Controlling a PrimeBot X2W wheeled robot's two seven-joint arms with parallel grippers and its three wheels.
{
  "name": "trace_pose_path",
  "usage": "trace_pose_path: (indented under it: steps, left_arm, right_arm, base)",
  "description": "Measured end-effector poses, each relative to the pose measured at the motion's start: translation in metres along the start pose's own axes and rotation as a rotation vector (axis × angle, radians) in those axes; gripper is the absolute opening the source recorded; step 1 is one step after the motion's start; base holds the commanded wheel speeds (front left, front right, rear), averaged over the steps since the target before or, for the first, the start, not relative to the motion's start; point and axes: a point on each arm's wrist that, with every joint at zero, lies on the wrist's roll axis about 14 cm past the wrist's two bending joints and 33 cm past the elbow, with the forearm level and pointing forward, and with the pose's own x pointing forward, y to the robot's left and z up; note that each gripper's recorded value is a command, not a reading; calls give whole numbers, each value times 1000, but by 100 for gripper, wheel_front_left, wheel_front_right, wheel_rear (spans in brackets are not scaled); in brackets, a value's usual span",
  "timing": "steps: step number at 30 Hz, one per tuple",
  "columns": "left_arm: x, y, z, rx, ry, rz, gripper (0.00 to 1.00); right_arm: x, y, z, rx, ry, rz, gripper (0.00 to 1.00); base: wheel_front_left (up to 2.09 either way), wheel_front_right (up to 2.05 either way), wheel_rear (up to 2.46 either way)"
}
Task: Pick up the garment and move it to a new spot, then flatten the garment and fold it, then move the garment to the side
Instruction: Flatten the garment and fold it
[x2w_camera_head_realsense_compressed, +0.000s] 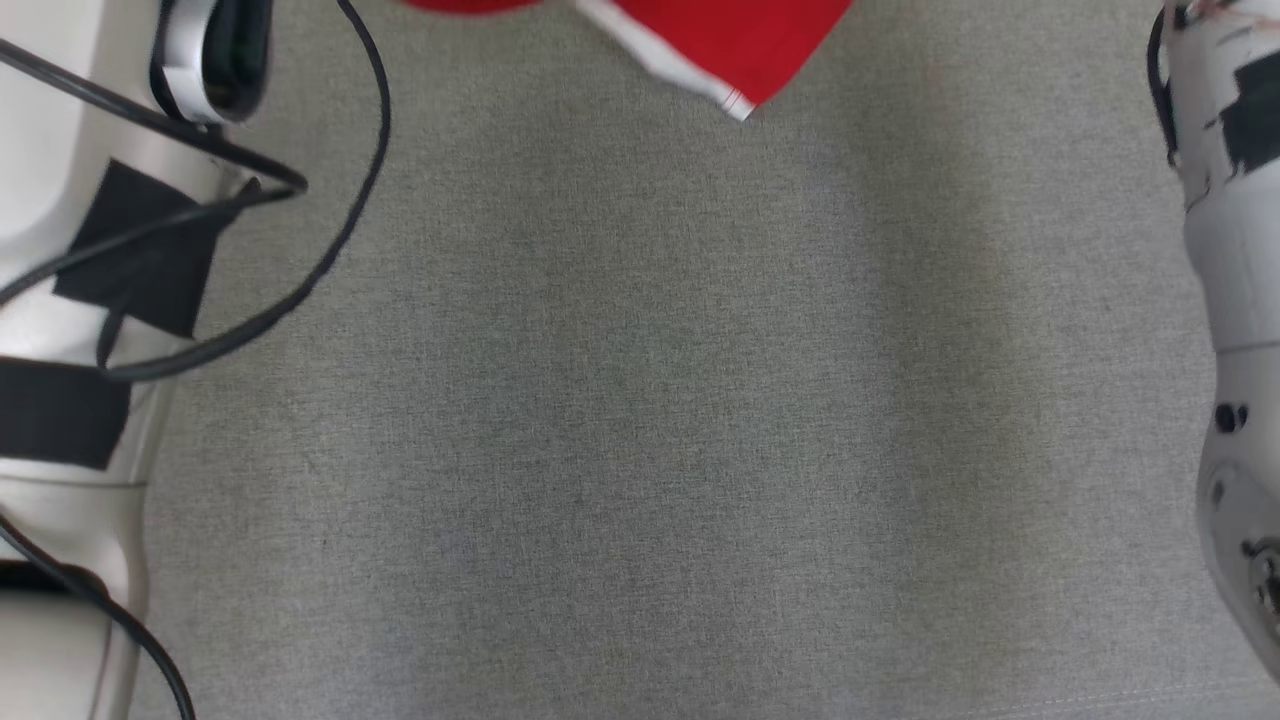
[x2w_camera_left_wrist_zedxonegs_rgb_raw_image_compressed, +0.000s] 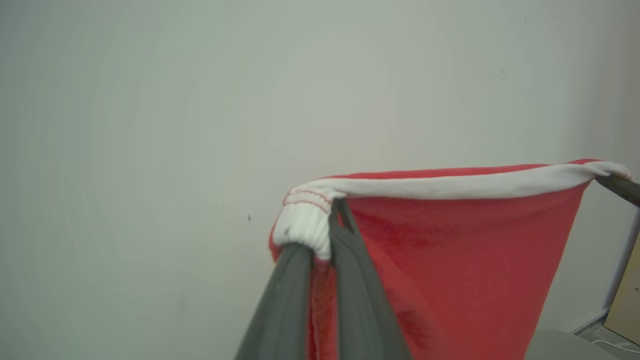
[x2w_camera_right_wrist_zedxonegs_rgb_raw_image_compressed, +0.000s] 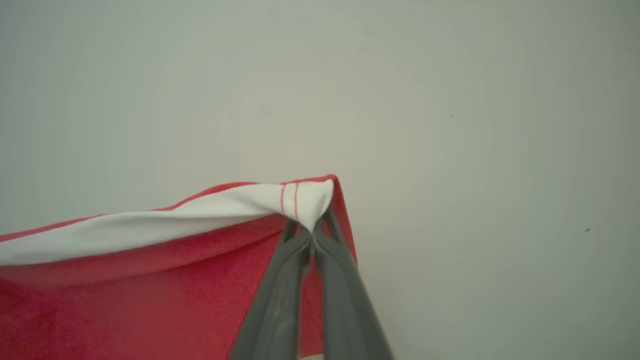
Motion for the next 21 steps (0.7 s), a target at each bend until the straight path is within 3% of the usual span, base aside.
trace_pose_path:
  steps: [6, 10, 17, 21]
  left_arm:
    - [17, 12, 31, 39, -128, 34, 0]
    - [16, 8, 22, 30, -122, 13, 0]
    - [-11, -11, -43, -31, 17, -50, 0]
    - [-41, -22, -80, -77, 115, -78, 0]
  right_arm:
    - [23, 8, 43, -42, -175, 18, 0]
    - [28, 13, 34, -74, -165, 37, 0]
    - [11, 25, -65, -120, 59, 99, 0]
    - [-16, 23, -126, -108, 255, 117, 0]
  base:
    - [0, 0, 0]
    - [0, 0, 0]
    - [0, 0, 0]
    - [0, 0, 0]
